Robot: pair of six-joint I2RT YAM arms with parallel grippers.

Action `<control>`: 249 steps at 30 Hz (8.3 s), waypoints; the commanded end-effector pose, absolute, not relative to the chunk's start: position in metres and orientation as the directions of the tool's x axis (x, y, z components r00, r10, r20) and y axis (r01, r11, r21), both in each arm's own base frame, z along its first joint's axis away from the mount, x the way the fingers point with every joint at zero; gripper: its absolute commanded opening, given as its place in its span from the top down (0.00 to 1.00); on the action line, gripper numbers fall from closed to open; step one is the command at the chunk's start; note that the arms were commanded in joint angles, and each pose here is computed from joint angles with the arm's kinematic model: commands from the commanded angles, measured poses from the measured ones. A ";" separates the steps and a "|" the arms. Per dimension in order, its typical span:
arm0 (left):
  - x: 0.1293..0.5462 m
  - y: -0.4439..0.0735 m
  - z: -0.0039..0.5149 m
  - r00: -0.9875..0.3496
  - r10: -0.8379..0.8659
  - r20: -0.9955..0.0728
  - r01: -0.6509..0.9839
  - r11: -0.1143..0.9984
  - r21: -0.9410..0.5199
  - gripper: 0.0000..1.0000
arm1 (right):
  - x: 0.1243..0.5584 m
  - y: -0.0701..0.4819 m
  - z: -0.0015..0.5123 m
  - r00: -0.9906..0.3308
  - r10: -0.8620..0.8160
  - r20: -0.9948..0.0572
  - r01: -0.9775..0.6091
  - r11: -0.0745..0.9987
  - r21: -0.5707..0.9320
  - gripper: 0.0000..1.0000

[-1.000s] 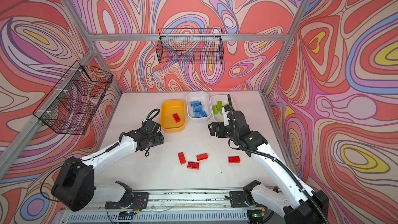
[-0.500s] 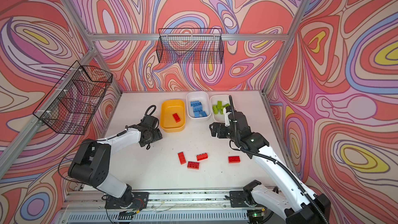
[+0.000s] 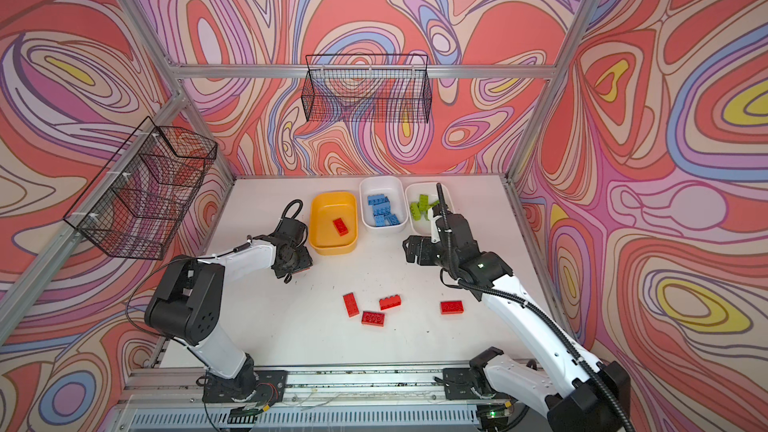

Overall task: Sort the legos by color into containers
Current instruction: 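Carry the red 2x4 brick with the left gripper into the yellow tray and release, then move the left gripper back toward the red bricks nearer the robot, then close the left gripper on a red 2x2 brick and lift it, then carry the red brick with the left gripper into the yellow tray and release, then lower the left gripper to a red brick while the right gripper grasps another red brick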

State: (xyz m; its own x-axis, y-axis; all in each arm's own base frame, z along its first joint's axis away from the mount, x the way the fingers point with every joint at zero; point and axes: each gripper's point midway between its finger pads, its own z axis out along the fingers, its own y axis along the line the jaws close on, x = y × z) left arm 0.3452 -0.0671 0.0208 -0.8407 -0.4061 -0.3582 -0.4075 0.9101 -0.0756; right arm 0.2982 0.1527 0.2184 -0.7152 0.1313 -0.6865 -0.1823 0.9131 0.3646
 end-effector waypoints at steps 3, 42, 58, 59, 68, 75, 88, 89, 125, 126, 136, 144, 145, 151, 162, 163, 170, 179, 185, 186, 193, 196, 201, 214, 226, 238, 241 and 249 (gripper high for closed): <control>0.332 -0.062 0.014 -0.866 -0.389 -0.314 -0.399 0.916 -0.032 0.48 | 0.305 0.156 0.223 -0.701 0.129 -0.702 -0.193 0.913 0.361 0.02; 0.397 -0.107 0.155 -0.816 -0.345 -0.465 -0.275 0.938 -0.213 0.59 | 0.294 0.150 0.238 -0.672 0.153 -0.724 -0.200 0.904 0.377 0.02; 0.521 -0.167 0.119 -0.862 -0.254 -0.439 -0.205 0.966 -0.157 0.40 | 0.311 0.151 0.216 -0.694 0.144 -0.705 -0.160 0.924 0.346 0.02; 0.526 -0.170 0.115 -0.865 -0.249 -0.436 -0.201 0.967 -0.154 0.38 | 0.313 0.152 0.214 -0.697 0.141 -0.703 -0.158 0.926 0.343 0.02; 0.531 -0.179 0.129 -0.860 -0.242 -0.449 -0.175 0.967 -0.187 0.17 | 0.328 0.158 0.210 -0.707 0.110 -0.699 -0.167 0.934 0.316 0.02; 0.452 -0.171 0.152 -0.840 -0.269 -0.471 -0.179 0.957 -0.226 0.17 | 0.323 0.157 0.209 -0.707 0.124 -0.696 -0.161 0.930 0.330 0.02; 0.266 -0.219 0.120 -0.859 -0.229 -0.457 -0.112 0.957 -0.268 0.18 | 0.294 0.147 0.207 -0.703 0.150 -0.695 -0.162 0.918 0.362 0.02; 0.260 -0.226 0.114 -0.865 -0.223 -0.450 -0.107 0.957 -0.270 0.19 | 0.291 0.147 0.207 -0.703 0.150 -0.695 -0.167 0.915 0.366 0.02; 0.213 -0.227 0.013 -0.937 -0.106 -0.333 -0.112 0.994 -0.002 0.43 | 0.257 0.132 0.202 -0.678 0.137 -0.722 -0.201 0.910 0.362 0.02; 0.212 -0.226 0.011 -0.939 -0.105 -0.326 -0.112 0.994 0.001 0.43 | 0.256 0.132 0.202 -0.677 0.138 -0.723 -0.202 0.910 0.362 0.02; 0.206 -0.215 0.002 -0.950 -0.104 -0.293 -0.114 0.993 0.017 0.75 | 0.257 0.132 0.204 -0.677 0.141 -0.722 -0.196 0.911 0.362 0.02; 0.207 -0.203 0.006 -0.954 -0.063 -0.292 -0.087 0.994 0.071 0.89 | 0.261 0.134 0.209 -0.676 0.140 -0.723 -0.199 0.910 0.363 0.02; 0.207 -0.203 0.008 -0.955 -0.061 -0.291 -0.085 0.994 0.069 0.90 | 0.262 0.135 0.209 -0.676 0.140 -0.724 -0.200 0.910 0.362 0.02; 0.220 -0.203 0.028 -0.946 -0.037 -0.321 -0.066 0.995 0.079 0.90 | 0.266 0.134 0.214 -0.670 0.141 -0.729 -0.191 0.916 0.353 0.02; 0.270 -0.198 0.090 -0.904 -0.053 -0.423 -0.071 0.997 0.028 0.90 | 0.272 0.136 0.223 -0.667 0.153 -0.730 -0.185 0.914 0.361 0.02; 0.276 -0.196 0.096 -0.899 -0.059 -0.434 -0.076 0.997 0.022 0.90 | 0.272 0.136 0.225 -0.665 0.153 -0.731 -0.187 0.914 0.361 0.02; 0.340 -0.179 0.129 -0.859 -0.146 -0.490 -0.138 0.989 -0.053 0.90 | 0.281 0.140 0.231 -0.664 0.151 -0.732 -0.185 0.916 0.356 0.02; 0.428 -0.162 0.134 -0.835 -0.222 -0.503 -0.203 0.975 -0.092 0.90 | 0.291 0.144 0.227 -0.678 0.139 -0.721 -0.177 0.922 0.345 0.02; 0.476 -0.152 0.119 -0.842 -0.222 -0.491 -0.223 0.973 -0.058 0.87 | 0.295 0.145 0.217 -0.692 0.128 -0.710 -0.170 0.927 0.334 0.02; 0.482 -0.150 0.116 -0.843 -0.226 -0.489 -0.227 0.972 -0.058 0.84 | 0.295 0.145 0.216 -0.696 0.128 -0.707 -0.168 0.928 0.334 0.02; 0.502 -0.149 0.116 -0.832 -0.251 -0.495 -0.230 0.968 -0.104 0.20 | 0.293 0.150 0.202 -0.725 0.128 -0.677 -0.170 0.919 0.356 0.02; 0.496 -0.154 0.127 -0.817 -0.265 -0.512 -0.211 0.964 -0.163 0.12 | 0.290 0.153 0.196 -0.741 0.131 -0.659 -0.171 0.912 0.373 0.02; 0.457 -0.150 0.150 -0.788 -0.293 -0.542 -0.189 0.952 -0.240 0.12 | 0.282 0.165 0.175 -0.778 0.116 -0.618 -0.168 0.909 0.382 0.03; 0.284 -0.139 0.113 -0.782 -0.312 -0.539 -0.159 0.937 -0.311 0.00 | 0.230 0.218 0.107 -0.856 -0.024 -0.516 -0.165 0.959 0.229 0.02; 0.236 -0.128 0.069 -0.795 -0.298 -0.529 -0.137 0.936 -0.323 0.00 | 0.214 0.234 0.063 -0.887 -0.040 -0.460 -0.144 0.970 0.194 0.02; 0.235 -0.120 0.070 -0.790 -0.268 -0.552 -0.127 0.951 -0.281 0.00 | 0.221 0.240 0.041 -0.894 -0.097 -0.437 -0.168 0.978 0.126 0.13; 0.232 -0.117 0.067 -0.798 -0.261 -0.544 -0.131 0.955 -0.267 0.00 | 0.223 0.243 0.031 -0.899 -0.122 -0.420 -0.178 0.979 0.097 0.18; 0.229 -0.106 0.071 -0.774 -0.287 -0.565 -0.166 0.952 -0.256 0.00 | 0.230 0.248 0.026 -0.900 -0.151 -0.409 -0.189 0.981 0.054 0.41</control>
State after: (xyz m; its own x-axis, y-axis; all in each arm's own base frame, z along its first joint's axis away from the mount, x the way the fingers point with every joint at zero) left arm 0.2321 -0.1155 0.0712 -0.7832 -0.2831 -0.5535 -0.1413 0.9480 -0.2851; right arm 0.2243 0.2454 0.0231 -0.9075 -0.1475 -0.3933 -0.1912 0.9787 0.0742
